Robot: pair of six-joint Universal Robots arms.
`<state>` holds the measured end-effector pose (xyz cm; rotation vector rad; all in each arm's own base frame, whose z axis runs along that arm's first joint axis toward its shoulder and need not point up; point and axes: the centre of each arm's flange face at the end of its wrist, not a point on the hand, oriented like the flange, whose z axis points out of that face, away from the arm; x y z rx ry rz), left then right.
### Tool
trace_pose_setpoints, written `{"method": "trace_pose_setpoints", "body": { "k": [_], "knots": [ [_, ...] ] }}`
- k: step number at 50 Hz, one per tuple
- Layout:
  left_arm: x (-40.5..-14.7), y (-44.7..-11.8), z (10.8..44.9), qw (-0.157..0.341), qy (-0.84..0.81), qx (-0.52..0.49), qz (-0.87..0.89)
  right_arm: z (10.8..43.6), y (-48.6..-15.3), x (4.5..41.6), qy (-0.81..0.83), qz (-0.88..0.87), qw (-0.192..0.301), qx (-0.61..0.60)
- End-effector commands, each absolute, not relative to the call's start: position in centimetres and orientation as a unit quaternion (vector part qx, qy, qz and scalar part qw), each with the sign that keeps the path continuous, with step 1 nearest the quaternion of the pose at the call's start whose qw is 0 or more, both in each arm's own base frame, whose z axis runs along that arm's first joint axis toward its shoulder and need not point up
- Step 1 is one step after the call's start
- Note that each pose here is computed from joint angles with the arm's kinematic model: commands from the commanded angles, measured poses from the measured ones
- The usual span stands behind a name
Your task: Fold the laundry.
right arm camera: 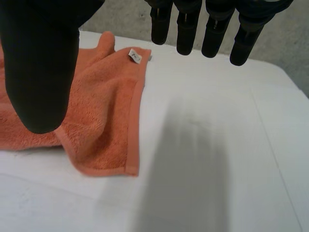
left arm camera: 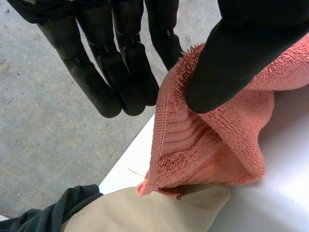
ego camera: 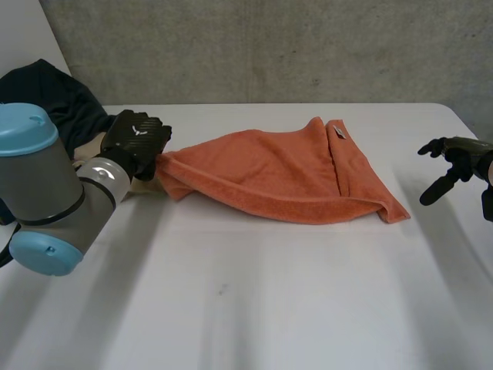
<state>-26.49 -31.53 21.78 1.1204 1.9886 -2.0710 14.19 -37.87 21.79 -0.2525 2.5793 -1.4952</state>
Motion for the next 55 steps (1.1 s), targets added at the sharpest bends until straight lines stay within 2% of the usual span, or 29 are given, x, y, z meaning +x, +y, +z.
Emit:
{"method": "trace_pose_setpoints", "body": {
  "k": [1, 7, 16, 24, 26, 30, 34, 35, 38, 43, 46, 50, 53, 55],
  "knots": [
    [-26.7, -31.1, 22.7, 0.022, 0.639, 0.359, -0.68, 18.6, -37.1, 15.3, 0.887, -0.443, 0.1, -0.076],
    [-26.7, -31.2, 23.3, 0.019, 0.637, 0.351, -0.686, 15.9, -36.8, 17.1, 0.898, -0.42, 0.112, -0.067],
    [-26.6, -31.1, 23.2, 0.014, 0.643, 0.346, -0.683, 13.6, -39.5, 18.7, 0.86, -0.502, 0.071, -0.065],
    [-26.1, -31.1, 23.8, 0.017, 0.644, 0.338, -0.686, 11.7, -40.6, 19.9, 0.859, -0.504, 0.064, -0.068],
    [-26.0, -31.0, 23.9, 0.015, 0.645, 0.337, -0.686, 12.0, -40.5, 19.8, 0.861, -0.5, 0.067, -0.067],
    [-25.9, -30.6, 24.3, 0.01, 0.647, 0.334, -0.685, 14.8, -39.9, 18.7, 0.861, -0.501, 0.063, -0.058],
    [-25.6, -30.0, 24.9, 0.006, 0.653, 0.332, -0.681, 19.4, -39.3, 16.5, 0.845, -0.528, 0.05, -0.067],
    [-25.5, -29.5, 25.3, 0.006, 0.656, 0.336, -0.675, 21.1, -38.9, 15.4, 0.836, -0.539, 0.031, -0.095],
    [-25.2, -28.5, 25.9, 0.007, 0.663, 0.341, -0.666, 23.4, -37.5, 14.2, 0.826, -0.54, -0.004, -0.161],
    [-24.0, -25.4, 26.5, 0.019, 0.693, 0.375, -0.616, 26.5, -32.1, 12.2, 0.804, -0.472, -0.104, -0.347],
    [-23.5, -23.7, 26.0, 0.027, 0.712, 0.407, -0.572, 26.7, -29.3, 11.8, 0.79, -0.418, -0.132, -0.428],
    [-23.3, -22.2, 24.3, 0.024, 0.739, 0.443, -0.506, 25.7, -27.5, 12.2, 0.784, -0.38, -0.127, -0.475],
    [-23.5, -22.1, 23.0, 0.021, 0.748, 0.461, -0.478, 25.0, -27.3, 12.8, 0.783, -0.375, -0.119, -0.482],
    [-24.2, -23.3, 21.8, 0.022, 0.746, 0.467, -0.474, 23.8, -27.9, 13.6, 0.779, -0.376, -0.111, -0.489]
  ]
}}
